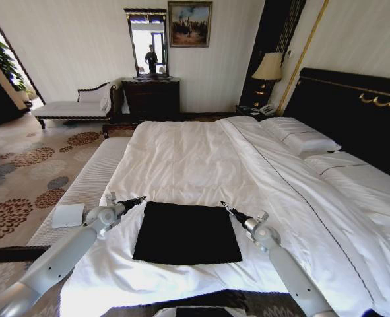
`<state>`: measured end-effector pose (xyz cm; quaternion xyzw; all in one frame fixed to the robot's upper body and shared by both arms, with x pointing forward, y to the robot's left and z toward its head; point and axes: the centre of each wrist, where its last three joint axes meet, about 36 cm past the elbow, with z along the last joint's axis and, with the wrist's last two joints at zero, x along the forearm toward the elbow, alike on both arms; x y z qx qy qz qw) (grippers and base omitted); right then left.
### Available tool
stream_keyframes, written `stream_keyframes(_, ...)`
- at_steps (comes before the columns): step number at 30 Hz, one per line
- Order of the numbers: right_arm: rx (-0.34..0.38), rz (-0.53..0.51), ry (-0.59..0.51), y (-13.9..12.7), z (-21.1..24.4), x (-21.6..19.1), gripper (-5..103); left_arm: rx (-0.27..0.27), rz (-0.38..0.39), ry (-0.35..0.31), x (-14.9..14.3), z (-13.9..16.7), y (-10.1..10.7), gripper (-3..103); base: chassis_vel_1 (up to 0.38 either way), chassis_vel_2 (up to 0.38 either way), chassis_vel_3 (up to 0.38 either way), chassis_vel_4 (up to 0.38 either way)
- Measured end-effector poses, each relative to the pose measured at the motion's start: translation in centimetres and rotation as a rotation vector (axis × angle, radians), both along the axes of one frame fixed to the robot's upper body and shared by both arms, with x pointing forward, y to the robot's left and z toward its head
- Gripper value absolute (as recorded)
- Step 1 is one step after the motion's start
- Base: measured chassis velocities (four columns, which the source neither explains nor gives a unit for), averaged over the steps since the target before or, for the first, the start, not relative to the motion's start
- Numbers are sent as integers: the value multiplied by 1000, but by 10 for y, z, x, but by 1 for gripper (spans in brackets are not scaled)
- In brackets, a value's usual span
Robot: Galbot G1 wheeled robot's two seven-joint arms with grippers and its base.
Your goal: Fold the clothes on the bed.
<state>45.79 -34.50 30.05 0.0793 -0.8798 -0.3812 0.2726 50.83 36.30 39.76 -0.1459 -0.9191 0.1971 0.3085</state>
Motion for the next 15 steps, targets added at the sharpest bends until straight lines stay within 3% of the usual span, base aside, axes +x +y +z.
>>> stream_keyframes(2, -9, 14, 5, -6, -2, -4, 102, 1, -5, 6, -1, -2, -1, 0, 0, 0, 0, 0)
stream_keyframes(4, -17, 20, 7, -8, -3, -4, 98, 1, -9, 9, -2, -2, -2, 0, 0, 0, 0, 0)
stream_keyframes(10, -59, 61, 19, -16, -10, -2, 71, -4, -31, 33, -6, -8, -16, 0, 0, 0, 0, 0)
stream_keyframes(14, -67, 71, 19, -17, -9, 2, 60, -4, -33, 48, -9, -11, -21, -3, 0, 0, 0, 0)
stream_keyframes(15, -67, 74, 19, -16, -8, 3, 54, -1, -31, 53, -10, -12, -21, 1, 0, 0, 0, 0)
